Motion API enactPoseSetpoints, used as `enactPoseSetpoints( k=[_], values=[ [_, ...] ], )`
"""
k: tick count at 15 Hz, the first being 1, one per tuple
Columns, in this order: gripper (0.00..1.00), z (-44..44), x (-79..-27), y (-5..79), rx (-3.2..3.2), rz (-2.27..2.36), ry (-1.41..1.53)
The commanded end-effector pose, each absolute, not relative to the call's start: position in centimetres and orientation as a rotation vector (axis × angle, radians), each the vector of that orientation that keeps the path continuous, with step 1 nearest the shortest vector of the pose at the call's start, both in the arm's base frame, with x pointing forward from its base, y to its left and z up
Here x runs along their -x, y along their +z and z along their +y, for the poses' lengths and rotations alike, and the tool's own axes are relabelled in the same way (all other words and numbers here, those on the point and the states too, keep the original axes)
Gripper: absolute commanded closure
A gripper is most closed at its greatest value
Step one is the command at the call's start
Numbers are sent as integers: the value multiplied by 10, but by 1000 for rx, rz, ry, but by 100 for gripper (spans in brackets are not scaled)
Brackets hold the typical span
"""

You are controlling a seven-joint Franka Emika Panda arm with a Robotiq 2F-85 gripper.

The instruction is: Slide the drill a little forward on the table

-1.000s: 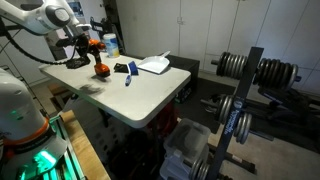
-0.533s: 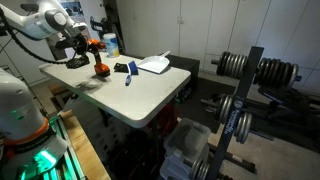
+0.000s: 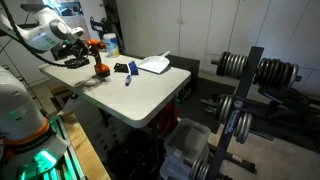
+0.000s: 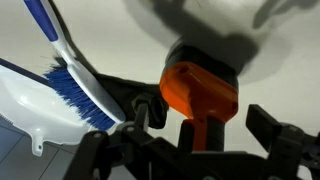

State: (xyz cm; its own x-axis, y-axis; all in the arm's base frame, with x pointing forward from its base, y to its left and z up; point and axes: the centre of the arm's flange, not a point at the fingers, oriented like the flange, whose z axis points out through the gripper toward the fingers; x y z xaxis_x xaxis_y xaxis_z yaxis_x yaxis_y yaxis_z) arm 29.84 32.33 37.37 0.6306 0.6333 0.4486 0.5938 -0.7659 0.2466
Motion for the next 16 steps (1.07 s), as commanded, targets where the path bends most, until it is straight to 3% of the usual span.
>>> enactPoseSetpoints(
  k=[1, 16],
  values=[
    [0, 335, -304, 353, -2707, 1065, 914],
    [0, 344, -307, 365, -2838, 938, 1100]
  ],
)
